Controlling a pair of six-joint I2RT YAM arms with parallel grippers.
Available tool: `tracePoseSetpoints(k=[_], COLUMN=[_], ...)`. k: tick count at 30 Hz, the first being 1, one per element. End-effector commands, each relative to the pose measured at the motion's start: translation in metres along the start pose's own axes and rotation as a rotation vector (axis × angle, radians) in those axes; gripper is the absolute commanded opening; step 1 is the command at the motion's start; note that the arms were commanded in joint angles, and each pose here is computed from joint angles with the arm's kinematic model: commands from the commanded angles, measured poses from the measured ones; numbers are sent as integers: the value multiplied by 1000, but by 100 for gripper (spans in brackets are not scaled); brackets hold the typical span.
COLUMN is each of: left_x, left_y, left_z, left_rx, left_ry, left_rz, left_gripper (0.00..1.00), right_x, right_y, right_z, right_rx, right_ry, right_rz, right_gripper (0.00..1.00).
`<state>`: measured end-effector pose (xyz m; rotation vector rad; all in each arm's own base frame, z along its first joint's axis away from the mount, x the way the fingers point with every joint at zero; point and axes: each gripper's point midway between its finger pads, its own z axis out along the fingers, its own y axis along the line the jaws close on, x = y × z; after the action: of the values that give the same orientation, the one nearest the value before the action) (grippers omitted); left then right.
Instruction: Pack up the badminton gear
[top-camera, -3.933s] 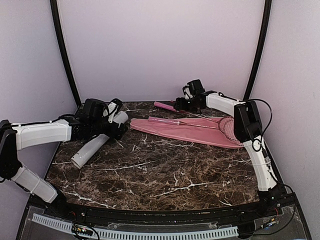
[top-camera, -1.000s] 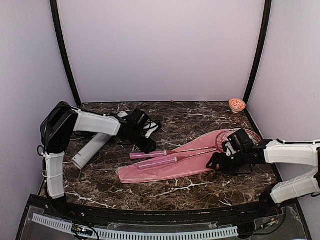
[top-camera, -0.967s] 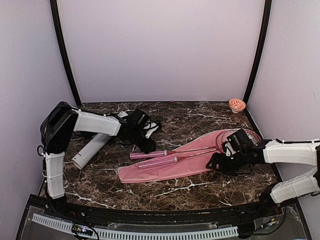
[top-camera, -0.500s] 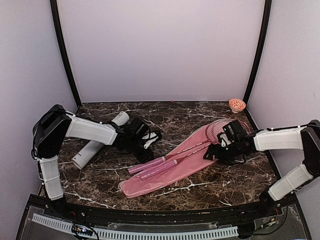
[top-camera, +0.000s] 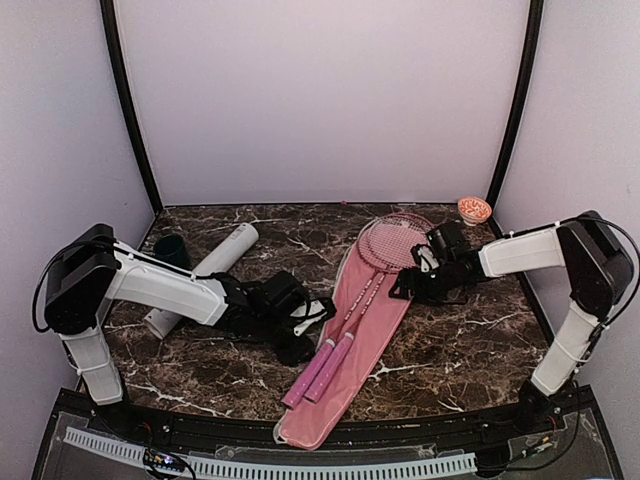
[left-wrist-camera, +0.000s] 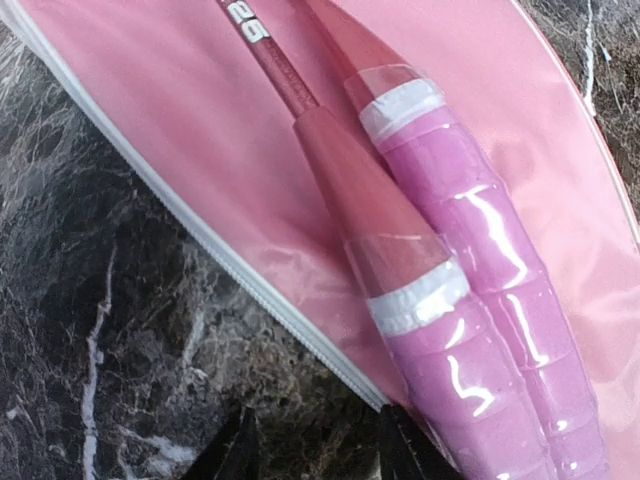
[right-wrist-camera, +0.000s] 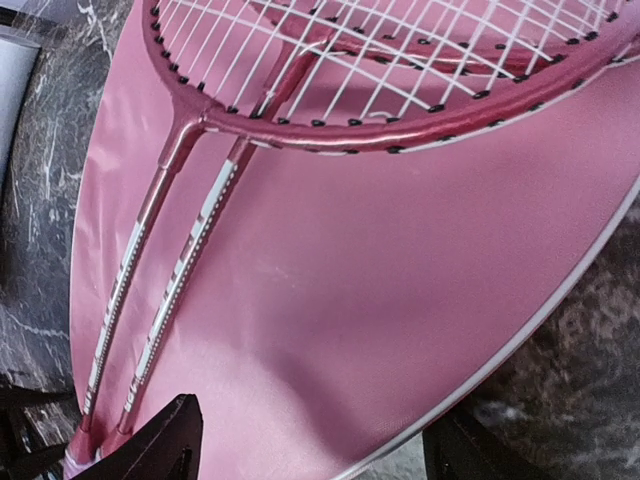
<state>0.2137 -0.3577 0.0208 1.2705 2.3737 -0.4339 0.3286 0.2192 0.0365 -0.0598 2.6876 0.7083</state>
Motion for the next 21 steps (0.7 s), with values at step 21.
tracePoseSetpoints(k=[21], left_x=[-155], left_y=[57], left_z=[-33], left_rx=[46], left_ry=[-332], left_rz=[-283], left_gripper=[66], right_x=[-22], right_y=[17], right_z=[2], right_rx=[-160], right_ry=[-52], right_rz=[39], right_gripper=[63])
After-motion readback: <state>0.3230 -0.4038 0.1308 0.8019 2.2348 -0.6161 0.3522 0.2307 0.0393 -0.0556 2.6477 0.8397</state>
